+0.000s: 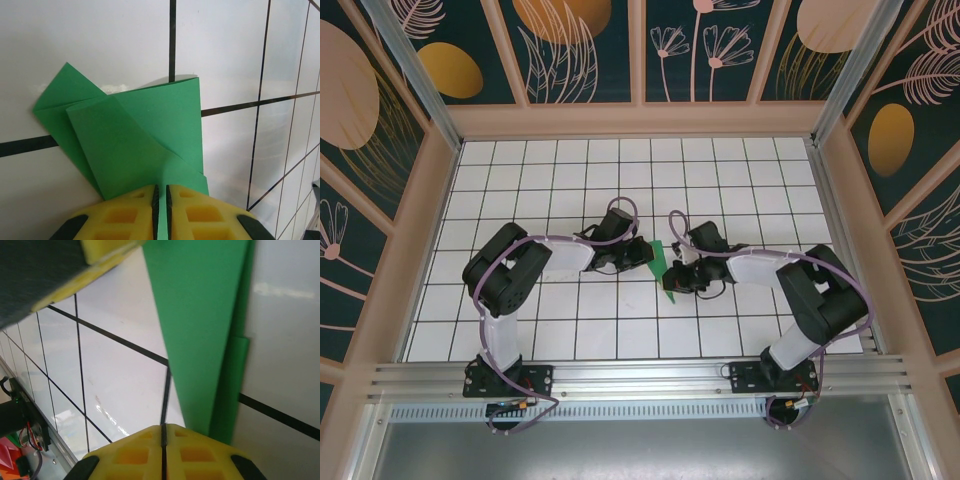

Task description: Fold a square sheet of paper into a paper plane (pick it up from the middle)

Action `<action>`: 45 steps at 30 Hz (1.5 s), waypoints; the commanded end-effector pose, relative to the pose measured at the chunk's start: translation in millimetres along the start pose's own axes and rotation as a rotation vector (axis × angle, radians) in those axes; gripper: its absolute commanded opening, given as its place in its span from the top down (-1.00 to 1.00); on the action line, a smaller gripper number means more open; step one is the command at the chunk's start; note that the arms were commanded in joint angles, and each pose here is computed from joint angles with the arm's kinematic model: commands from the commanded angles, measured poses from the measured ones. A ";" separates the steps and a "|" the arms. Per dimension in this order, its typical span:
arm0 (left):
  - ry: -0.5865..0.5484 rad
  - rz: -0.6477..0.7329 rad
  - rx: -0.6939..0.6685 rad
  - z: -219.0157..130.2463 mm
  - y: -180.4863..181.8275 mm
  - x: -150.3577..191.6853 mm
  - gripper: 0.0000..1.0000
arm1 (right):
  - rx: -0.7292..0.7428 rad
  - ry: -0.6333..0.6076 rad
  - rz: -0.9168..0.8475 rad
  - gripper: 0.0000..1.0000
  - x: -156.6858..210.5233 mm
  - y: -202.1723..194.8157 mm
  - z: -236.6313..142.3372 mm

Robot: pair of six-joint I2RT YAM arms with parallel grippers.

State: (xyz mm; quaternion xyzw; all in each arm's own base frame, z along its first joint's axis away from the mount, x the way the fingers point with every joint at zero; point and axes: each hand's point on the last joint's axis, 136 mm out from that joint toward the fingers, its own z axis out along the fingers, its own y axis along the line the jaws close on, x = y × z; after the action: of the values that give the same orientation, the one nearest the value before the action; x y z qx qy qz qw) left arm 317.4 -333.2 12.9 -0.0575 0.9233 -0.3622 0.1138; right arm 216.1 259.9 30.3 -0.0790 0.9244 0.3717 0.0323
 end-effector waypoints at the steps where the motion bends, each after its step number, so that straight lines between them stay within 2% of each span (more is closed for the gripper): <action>1: 0.065 -0.041 -0.300 13.6 88.0 29.6 0.67 | 0.049 0.025 0.031 0.83 4.3 -5.6 8.2; 8: 0.057 -0.053 -0.357 13.0 100.7 31.1 0.70 | 0.113 0.076 0.079 0.85 35.8 -27.4 9.2; 14: 0.056 -0.060 -0.395 13.4 108.6 31.5 0.72 | 0.120 0.085 0.092 0.85 47.2 -32.1 5.0; 29: 0.060 -0.063 -0.407 13.6 111.7 32.5 0.79 | 0.156 0.111 0.168 0.87 84.6 -52.7 -4.0; 31: 0.062 -0.060 -0.395 14.0 108.9 32.1 0.79 | 0.148 0.078 0.144 0.88 74.8 -45.8 -7.6; 37: 0.056 -0.050 -0.354 11.6 96.0 28.4 0.79 | 0.035 -0.116 0.005 0.88 9.5 13.1 -32.2; 45: 0.056 -0.043 -0.330 10.2 88.4 27.4 0.78 | 0.036 -0.123 0.002 0.91 -21.2 13.6 -10.8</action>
State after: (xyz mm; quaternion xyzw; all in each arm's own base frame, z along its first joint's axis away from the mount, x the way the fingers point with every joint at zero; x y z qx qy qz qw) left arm 318.9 -332.9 10.0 -0.0572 0.9319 -0.3399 0.1129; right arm 227.5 263.0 60.0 -0.0616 0.9230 0.3684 0.0922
